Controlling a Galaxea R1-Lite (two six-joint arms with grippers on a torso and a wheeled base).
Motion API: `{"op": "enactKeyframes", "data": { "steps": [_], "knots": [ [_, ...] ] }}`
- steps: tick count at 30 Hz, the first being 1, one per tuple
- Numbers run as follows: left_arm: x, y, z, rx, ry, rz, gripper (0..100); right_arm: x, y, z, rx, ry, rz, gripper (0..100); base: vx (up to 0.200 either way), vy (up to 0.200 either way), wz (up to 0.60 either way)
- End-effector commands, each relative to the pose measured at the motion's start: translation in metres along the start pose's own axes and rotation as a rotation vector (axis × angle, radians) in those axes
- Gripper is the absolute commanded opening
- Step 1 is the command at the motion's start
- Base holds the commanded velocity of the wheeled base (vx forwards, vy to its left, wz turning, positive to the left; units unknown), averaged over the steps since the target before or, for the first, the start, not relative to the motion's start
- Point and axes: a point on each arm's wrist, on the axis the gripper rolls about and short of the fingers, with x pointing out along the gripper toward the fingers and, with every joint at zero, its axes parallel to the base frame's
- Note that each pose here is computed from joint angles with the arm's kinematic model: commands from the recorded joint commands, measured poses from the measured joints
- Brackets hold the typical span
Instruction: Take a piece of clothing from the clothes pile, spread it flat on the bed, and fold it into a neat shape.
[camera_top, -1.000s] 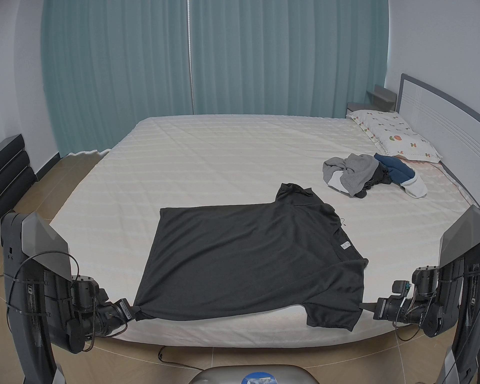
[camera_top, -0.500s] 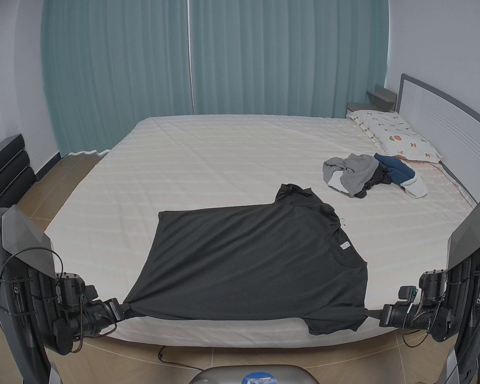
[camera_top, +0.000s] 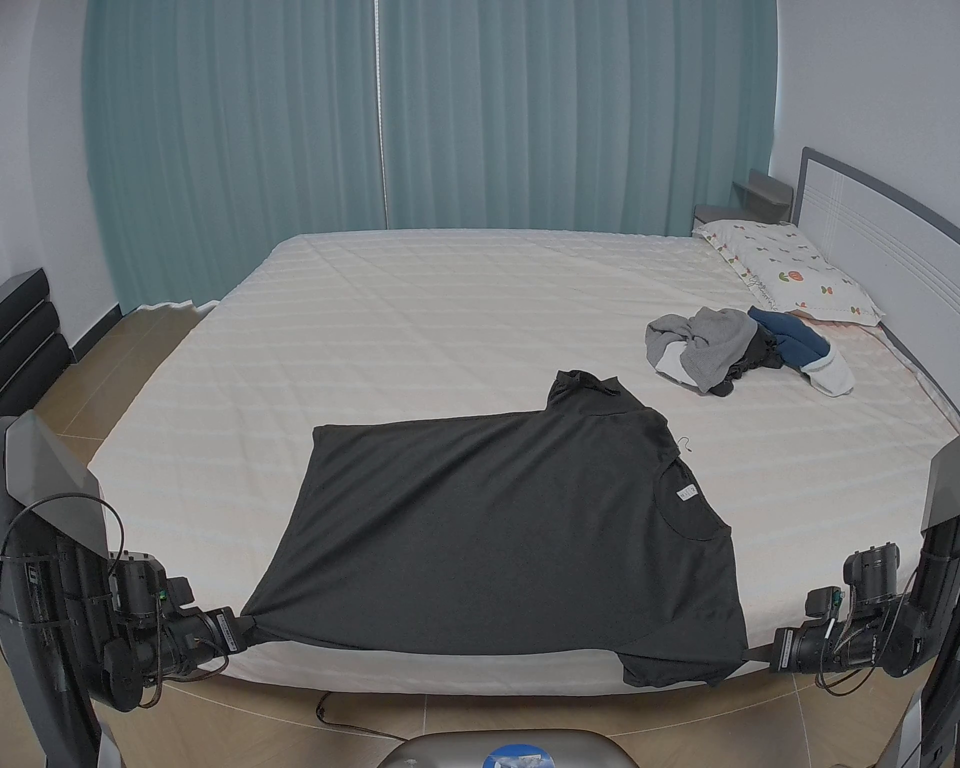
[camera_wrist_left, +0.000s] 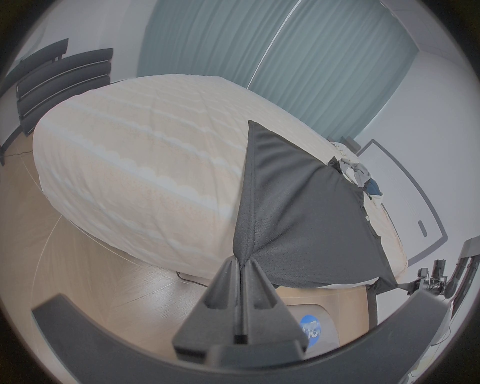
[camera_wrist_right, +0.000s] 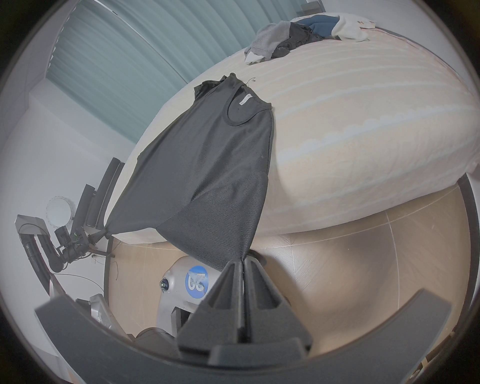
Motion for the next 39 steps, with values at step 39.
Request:
{"op": "enactKeyframes", "data": {
  "steps": [39],
  "knots": [
    [-0.010, -0.019, -0.023, 0.050, 0.213, -0.006, 0, -0.057, 0.002, -0.013, -0.073, 0.039, -0.106, 0, 0.000, 0.000, 0.00]
  ]
}}
